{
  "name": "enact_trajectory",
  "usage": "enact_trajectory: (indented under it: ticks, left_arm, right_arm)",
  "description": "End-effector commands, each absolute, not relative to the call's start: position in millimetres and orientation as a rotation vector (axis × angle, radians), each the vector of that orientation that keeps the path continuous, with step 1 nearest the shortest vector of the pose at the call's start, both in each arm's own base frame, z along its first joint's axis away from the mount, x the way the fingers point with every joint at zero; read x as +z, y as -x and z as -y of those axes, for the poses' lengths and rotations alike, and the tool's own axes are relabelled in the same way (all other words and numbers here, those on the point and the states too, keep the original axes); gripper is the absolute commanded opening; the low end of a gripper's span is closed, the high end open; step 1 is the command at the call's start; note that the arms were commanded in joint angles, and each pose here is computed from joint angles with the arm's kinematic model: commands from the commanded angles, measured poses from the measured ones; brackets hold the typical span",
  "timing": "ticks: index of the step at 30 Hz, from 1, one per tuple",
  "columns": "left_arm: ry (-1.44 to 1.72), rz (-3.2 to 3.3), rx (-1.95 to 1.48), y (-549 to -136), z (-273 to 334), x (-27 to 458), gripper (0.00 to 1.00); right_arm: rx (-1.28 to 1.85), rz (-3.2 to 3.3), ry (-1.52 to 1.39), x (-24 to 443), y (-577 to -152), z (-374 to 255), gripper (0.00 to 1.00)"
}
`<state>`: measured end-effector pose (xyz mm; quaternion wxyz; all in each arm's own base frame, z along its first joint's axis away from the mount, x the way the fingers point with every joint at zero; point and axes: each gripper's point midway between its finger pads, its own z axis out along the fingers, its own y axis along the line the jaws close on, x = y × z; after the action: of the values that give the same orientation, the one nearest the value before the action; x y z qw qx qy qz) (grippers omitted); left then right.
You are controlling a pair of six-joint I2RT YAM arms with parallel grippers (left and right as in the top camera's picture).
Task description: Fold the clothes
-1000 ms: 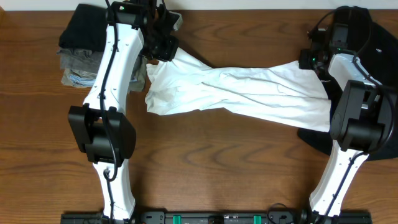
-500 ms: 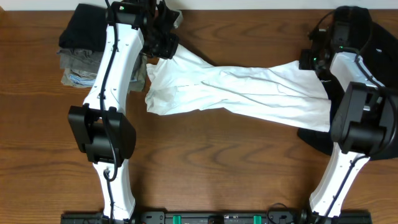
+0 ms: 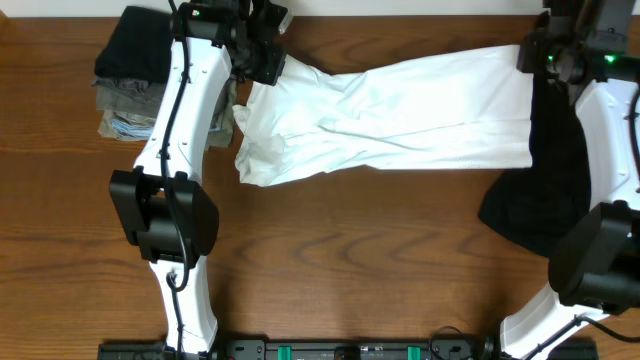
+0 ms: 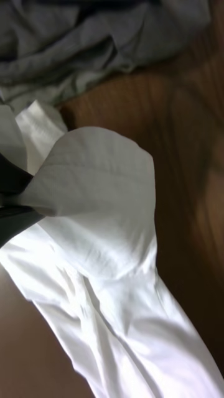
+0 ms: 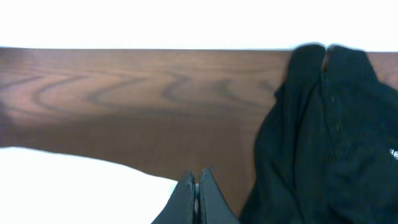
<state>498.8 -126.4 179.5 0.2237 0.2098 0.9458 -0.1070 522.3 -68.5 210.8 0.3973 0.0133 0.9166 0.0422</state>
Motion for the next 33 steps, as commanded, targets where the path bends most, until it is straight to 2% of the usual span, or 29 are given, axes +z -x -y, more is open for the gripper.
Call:
enact_trajectory:
  ticks: [1,8,17,24,33]
  left_arm:
    - [-0.583,-2.623,-0.199,-502.9,115.7,173.9,0.06]
    - [-0.586,-2.655,-0.205,-495.7,114.9,170.7,0.06]
    - [-0.617,-2.8,-0.354,-455.1,123.6,160.7,0.06]
    - [-0.653,-2.847,-0.472,-436.4,141.4,149.3,0.06]
    - [-0.793,-2.947,-0.487,-401.6,163.3,105.1,0.06]
  right_arm:
    - [0.175,-2.325,-0.041,219.3,-510.2,75.4,0.01]
    - [0.284,-2.445,-0.097,204.4,-477.5,77.5,0.01]
    - [0.324,-2.556,-0.124,186.1,-456.4,72.1,0.01]
    - [0.376,-2.614,-0.133,156.8,-458.2,67.5,0.01]
    - [0.423,-2.724,-0.185,94.0,-463.9,73.4,0.01]
